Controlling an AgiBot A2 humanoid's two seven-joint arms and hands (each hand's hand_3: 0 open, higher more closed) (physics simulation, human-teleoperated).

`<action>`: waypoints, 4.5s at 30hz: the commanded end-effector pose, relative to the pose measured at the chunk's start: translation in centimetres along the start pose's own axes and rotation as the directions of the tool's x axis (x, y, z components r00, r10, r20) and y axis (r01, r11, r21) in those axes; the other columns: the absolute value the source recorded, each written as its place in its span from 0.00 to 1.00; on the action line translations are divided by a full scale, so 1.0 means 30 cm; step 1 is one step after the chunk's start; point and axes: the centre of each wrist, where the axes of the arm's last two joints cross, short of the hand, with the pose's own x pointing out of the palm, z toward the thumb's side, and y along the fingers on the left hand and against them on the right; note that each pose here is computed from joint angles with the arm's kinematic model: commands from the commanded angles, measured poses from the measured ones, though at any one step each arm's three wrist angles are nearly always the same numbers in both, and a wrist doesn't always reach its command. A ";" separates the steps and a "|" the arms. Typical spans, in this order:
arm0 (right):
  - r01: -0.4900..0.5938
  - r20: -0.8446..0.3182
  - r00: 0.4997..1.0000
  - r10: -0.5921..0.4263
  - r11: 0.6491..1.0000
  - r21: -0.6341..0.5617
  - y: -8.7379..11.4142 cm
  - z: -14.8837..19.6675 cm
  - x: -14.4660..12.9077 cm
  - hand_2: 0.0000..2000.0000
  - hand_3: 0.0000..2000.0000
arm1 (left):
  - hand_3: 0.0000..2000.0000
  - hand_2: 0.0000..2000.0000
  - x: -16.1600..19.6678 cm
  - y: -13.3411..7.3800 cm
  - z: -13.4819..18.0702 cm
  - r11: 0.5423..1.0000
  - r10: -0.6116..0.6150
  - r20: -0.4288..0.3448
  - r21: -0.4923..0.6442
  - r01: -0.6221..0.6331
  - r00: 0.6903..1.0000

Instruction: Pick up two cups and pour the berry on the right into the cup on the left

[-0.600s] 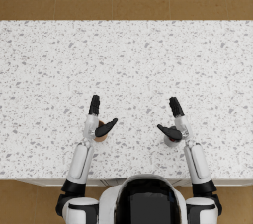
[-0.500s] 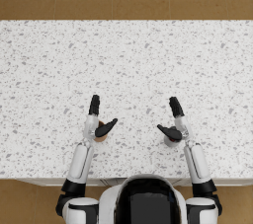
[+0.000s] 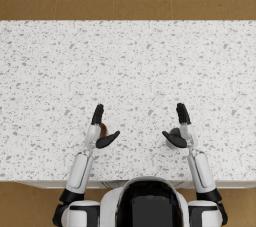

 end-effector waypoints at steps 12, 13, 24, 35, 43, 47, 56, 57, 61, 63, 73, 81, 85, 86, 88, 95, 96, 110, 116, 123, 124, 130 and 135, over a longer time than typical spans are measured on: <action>0.162 -0.275 0.957 -0.092 0.956 0.243 0.272 -0.100 -0.088 0.00 0.00 | 0.00 0.00 -0.145 -0.237 -0.132 0.952 0.107 -0.293 -0.247 -0.183 0.950; 0.161 -0.269 0.959 -0.085 0.948 0.275 0.283 -0.125 -0.086 0.00 0.00 | 0.00 0.00 -0.147 -0.244 -0.155 0.944 0.105 -0.289 -0.272 -0.187 0.951; 0.174 -0.209 0.974 -0.089 0.885 0.431 0.300 -0.305 -0.079 0.00 0.00 | 0.00 0.00 -0.148 -0.245 -0.309 0.893 0.119 -0.241 -0.399 -0.210 0.963; 0.169 -0.170 0.980 -0.102 0.879 0.445 0.271 -0.354 -0.050 0.00 0.00 | 0.00 0.00 -0.136 -0.203 -0.317 0.902 0.147 -0.212 -0.373 -0.219 0.966; 0.180 -0.161 0.980 -0.120 0.879 0.440 0.249 -0.372 -0.045 0.00 0.00 | 0.00 0.00 -0.130 -0.156 -0.316 0.912 0.170 -0.189 -0.341 -0.227 0.967; 0.176 -0.152 0.981 -0.120 0.881 0.438 0.235 -0.380 -0.040 0.00 0.00 | 0.00 0.00 -0.123 -0.148 -0.322 0.913 0.173 -0.178 -0.340 -0.226 0.969; 0.138 -0.127 0.988 -0.093 0.898 0.418 0.215 -0.363 -0.021 1.00 0.49 | 0.64 1.00 -0.119 -0.145 -0.319 0.917 0.176 -0.159 -0.332 -0.220 0.972; 0.124 -0.123 0.989 -0.080 0.905 0.408 0.219 -0.348 -0.024 1.00 0.64 | 0.64 1.00 -0.116 -0.143 -0.317 0.920 0.175 -0.156 -0.326 -0.218 0.972; 0.078 -0.116 0.992 -0.042 0.943 0.324 0.220 -0.256 0.009 1.00 0.64 | 0.64 1.00 -0.061 -0.139 -0.247 0.954 0.120 -0.137 -0.259 -0.152 0.983; 0.064 -0.115 0.993 -0.034 0.963 0.262 0.195 -0.209 0.015 1.00 0.64 | 0.64 1.00 -0.026 -0.122 -0.199 0.973 0.080 -0.123 -0.204 -0.104 0.989; 0.026 -0.051 0.998 -0.031 0.996 -0.083 -0.076 -0.030 0.061 1.00 0.64 | 0.64 1.00 0.140 0.049 -0.116 1.000 -0.016 -0.007 -0.018 0.016 1.000; -0.019 0.004 1.000 0.020 0.984 -0.176 -0.243 0.014 0.114 1.00 0.64 | 0.64 1.00 0.183 0.150 -0.129 0.999 -0.033 0.040 0.001 0.033 0.999; -0.024 -0.112 0.994 0.002 0.979 -0.201 -0.283 0.039 0.118 1.00 0.64 | 0.64 1.00 0.212 0.164 -0.129 0.998 -0.056 -0.072 0.007 0.056 0.996; -0.030 -0.141 0.990 0.000 0.977 -0.212 -0.290 0.050 0.126 1.00 0.64 | 0.64 1.00 0.211 0.167 -0.131 0.999 -0.053 -0.102 0.006 0.053 0.993; -0.053 -0.198 0.980 0.008 0.973 -0.223 -0.303 0.063 0.150 1.00 0.64 | 0.64 1.00 0.214 0.173 -0.128 0.999 -0.051 -0.161 0.012 0.053 0.986; -0.075 -0.393 0.919 -0.023 0.970 -0.232 -0.330 0.081 0.181 1.00 0.64 | 0.64 1.00 0.226 0.177 -0.130 0.998 -0.058 -0.250 0.012 0.063 0.967; -0.083 -0.420 0.907 -0.025 0.968 -0.236 -0.332 0.086 0.188 1.00 0.64 | 0.64 1.00 0.231 0.176 -0.126 0.998 -0.061 -0.251 0.016 0.068 0.966; -0.103 -0.741 0.656 -0.143 0.956 -0.276 -0.348 0.142 0.230 1.00 0.64 | 0.64 1.00 0.223 0.178 -0.150 0.999 -0.053 -0.246 -0.010 0.052 0.968; -0.129 -0.851 0.489 -0.191 0.949 -0.287 -0.347 0.162 0.247 1.00 0.64 | 0.64 1.00 0.222 0.180 -0.154 0.999 -0.049 -0.241 -0.013 0.047 0.969; -0.116 -0.922 0.290 -0.257 0.947 -0.300 -0.336 0.178 0.249 1.00 0.64 | 0.64 1.00 0.216 0.191 -0.149 0.999 -0.035 -0.235 -0.005 0.035 0.971; -0.113 -0.929 0.261 -0.263 0.947 -0.300 -0.336 0.177 0.248 1.00 0.64 | 0.64 1.00 0.216 0.191 -0.149 0.999 -0.034 -0.235 -0.005 0.034 0.971; -0.119 -0.947 0.082 -0.312 0.940 -0.320 -0.319 0.195 0.266 1.00 0.64 | 0.64 1.00 0.215 0.184 -0.168 0.999 -0.035 -0.230 -0.027 0.029 0.972; -0.133 -0.933 -0.060 -0.354 0.929 -0.344 -0.313 0.217 0.293 1.00 0.64 | 0.64 1.00 0.218 0.187 -0.171 0.999 -0.036 -0.227 -0.030 0.030 0.973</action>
